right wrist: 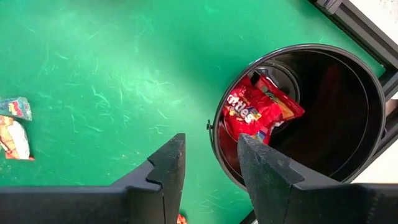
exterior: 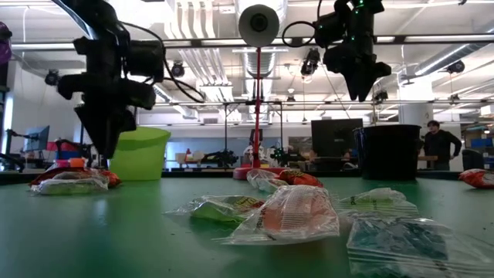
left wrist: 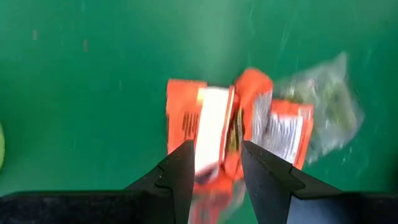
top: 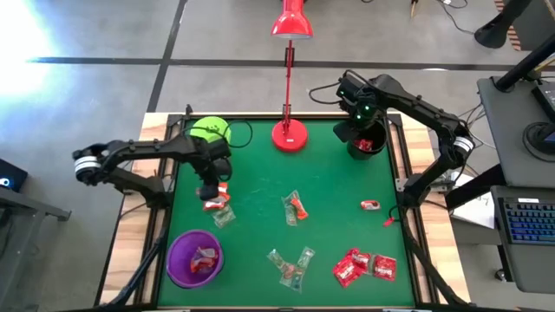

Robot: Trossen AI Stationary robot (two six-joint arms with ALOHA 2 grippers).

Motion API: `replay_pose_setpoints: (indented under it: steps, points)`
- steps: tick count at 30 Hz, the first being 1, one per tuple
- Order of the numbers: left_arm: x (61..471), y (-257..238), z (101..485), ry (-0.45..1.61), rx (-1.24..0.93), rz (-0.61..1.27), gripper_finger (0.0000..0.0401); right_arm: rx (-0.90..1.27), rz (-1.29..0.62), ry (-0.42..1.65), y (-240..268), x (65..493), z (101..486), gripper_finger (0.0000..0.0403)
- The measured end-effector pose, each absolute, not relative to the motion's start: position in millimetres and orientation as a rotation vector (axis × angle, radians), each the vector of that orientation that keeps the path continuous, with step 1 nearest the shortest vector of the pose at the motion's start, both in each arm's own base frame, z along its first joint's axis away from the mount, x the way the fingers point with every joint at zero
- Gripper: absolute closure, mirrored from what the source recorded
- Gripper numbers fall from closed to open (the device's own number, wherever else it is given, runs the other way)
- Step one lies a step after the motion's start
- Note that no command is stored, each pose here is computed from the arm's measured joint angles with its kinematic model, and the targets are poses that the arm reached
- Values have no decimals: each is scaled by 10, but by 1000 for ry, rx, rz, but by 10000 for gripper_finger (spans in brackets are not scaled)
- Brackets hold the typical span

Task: Sort candy
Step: Put the orange candy into the violet bucket

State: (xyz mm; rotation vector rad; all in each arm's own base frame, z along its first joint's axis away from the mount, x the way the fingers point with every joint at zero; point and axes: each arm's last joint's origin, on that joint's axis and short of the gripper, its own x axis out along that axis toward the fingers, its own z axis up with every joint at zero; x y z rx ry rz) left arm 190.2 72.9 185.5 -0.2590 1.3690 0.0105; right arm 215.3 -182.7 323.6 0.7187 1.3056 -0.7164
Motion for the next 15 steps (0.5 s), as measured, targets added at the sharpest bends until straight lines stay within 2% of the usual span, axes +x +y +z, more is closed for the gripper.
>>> replay_pose_setpoints:
  steps: [3,15]
  points:
    - [1976,748,1800,1320,-292,9,286,719,-716,1306,-1826,2153,3236,264]
    - [1977,755,1586,1429,-310,16,286,719,-716,1306,-1821,2147,3242,261]
